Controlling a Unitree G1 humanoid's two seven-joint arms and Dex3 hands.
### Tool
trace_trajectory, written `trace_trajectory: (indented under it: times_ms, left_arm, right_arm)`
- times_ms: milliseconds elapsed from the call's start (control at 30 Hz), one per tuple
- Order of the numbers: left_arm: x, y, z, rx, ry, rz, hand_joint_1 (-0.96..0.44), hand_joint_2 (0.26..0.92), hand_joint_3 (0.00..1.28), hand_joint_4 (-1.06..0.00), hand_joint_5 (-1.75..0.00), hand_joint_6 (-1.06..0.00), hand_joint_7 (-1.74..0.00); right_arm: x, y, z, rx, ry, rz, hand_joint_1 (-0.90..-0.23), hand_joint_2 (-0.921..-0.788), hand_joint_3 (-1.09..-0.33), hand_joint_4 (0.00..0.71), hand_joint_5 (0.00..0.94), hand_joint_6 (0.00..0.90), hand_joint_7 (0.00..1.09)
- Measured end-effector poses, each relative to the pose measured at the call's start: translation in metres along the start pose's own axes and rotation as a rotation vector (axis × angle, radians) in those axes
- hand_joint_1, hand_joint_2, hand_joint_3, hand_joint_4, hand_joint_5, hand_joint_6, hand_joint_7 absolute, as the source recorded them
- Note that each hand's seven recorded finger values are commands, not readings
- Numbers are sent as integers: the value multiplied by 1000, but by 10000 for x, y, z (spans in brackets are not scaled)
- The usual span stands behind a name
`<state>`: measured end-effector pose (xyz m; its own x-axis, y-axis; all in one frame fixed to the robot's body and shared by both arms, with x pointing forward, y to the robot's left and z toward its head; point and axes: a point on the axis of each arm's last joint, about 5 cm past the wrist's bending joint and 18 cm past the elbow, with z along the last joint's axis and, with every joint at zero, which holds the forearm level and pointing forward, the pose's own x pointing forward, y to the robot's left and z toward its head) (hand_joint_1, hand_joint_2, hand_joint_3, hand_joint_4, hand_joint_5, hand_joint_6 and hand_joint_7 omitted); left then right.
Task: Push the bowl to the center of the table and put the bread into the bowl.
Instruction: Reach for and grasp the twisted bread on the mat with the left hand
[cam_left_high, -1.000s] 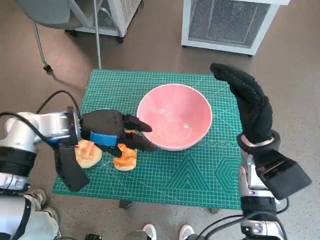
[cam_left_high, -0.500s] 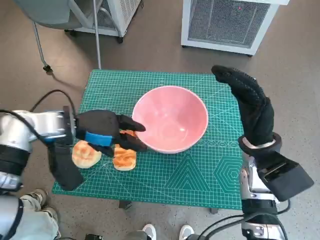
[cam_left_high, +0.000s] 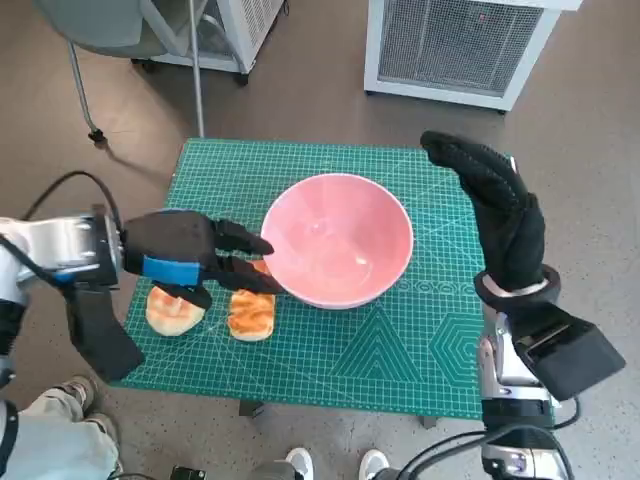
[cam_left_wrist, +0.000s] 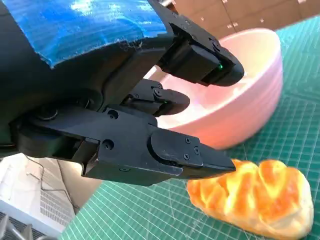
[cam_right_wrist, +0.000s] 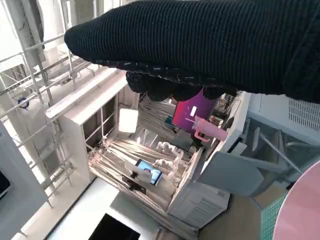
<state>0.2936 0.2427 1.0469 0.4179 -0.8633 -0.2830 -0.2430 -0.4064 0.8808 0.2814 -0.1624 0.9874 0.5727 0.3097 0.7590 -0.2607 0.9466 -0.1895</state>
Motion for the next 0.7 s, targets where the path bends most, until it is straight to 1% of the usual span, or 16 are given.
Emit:
trace_trajectory:
  times_ms: [367, 567, 700]
  left_arm:
    - [-11, -26, 53, -37, -16, 60, -224, 848, 1, -460, -9, -545, -28]
    - [-20, -27, 70, -44, -26, 94, -184, 859, 6, -474, -12, -551, -30]
    - [-21, -48, 81, -49, -28, 107, -193, 868, 8, -483, -14, -557, -32]
  right_arm:
    - [-8, 22, -21, 13, 9, -5, -682, -921, -808, 247, 6, -1, 679]
    - [-9, 26, -23, 16, 8, -3, -681, -921, -808, 247, 6, -1, 684]
    - [-8, 26, -22, 16, 8, -3, -678, -921, -810, 246, 6, -1, 684]
